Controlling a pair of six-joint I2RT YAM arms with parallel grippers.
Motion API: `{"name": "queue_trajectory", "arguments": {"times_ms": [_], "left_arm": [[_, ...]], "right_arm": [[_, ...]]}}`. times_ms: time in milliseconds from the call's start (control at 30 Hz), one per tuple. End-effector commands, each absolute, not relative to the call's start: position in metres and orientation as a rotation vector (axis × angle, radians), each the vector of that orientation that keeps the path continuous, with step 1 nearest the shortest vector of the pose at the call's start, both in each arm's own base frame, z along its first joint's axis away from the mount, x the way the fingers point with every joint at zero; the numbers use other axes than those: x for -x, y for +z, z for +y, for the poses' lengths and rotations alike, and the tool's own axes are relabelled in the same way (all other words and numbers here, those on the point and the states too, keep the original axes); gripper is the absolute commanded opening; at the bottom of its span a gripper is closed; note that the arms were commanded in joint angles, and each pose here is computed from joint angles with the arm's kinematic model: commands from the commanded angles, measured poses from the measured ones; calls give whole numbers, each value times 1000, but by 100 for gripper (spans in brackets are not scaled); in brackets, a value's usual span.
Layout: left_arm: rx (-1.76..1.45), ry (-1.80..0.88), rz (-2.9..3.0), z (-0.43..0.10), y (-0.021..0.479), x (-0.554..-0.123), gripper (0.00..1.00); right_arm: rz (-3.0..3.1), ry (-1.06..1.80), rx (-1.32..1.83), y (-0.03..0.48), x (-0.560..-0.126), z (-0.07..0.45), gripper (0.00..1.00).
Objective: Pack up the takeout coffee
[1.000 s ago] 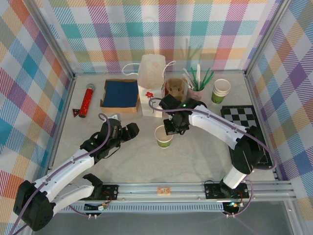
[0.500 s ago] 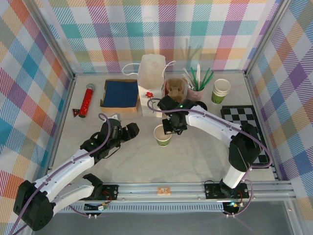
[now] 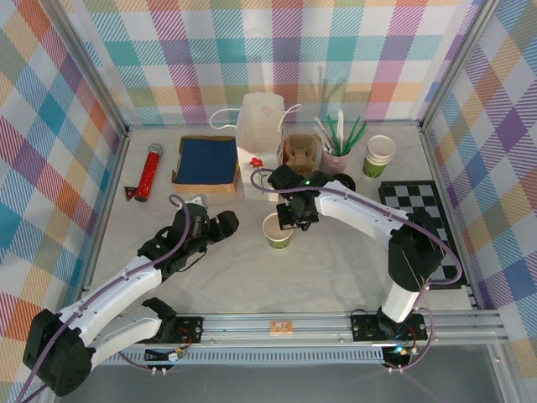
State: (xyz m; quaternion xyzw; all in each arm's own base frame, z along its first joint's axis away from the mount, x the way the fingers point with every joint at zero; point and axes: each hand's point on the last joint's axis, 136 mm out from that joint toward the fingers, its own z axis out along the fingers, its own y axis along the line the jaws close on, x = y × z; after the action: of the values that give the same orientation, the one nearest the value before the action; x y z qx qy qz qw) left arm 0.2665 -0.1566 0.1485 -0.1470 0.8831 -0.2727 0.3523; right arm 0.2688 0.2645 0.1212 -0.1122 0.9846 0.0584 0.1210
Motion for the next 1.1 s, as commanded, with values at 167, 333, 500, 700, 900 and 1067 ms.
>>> {"name": "queue_trajectory", "arguments": {"times_ms": [167, 333, 500, 700, 900, 1067], "left_arm": [[385, -692, 2262, -151, 151, -266, 78], [387, -688, 2260, -149, 150, -265, 78], [388, -689, 2258, -148, 150, -264, 78], [383, -692, 2255, -149, 152, -265, 78], [383, -694, 2256, -149, 152, -265, 78], [378, -700, 2256, -151, 154, -266, 78]], "right_arm": [[2874, 144, 310, 118, -271, 265, 1], [2868, 123, 307, 119, -273, 263, 0], [2866, 127, 293, 119, -272, 262, 0], [2853, 115, 283, 125, -269, 255, 0], [2842, 89, 262, 128, -265, 245, 1], [2847, 86, 254, 125, -261, 240, 2]]}}
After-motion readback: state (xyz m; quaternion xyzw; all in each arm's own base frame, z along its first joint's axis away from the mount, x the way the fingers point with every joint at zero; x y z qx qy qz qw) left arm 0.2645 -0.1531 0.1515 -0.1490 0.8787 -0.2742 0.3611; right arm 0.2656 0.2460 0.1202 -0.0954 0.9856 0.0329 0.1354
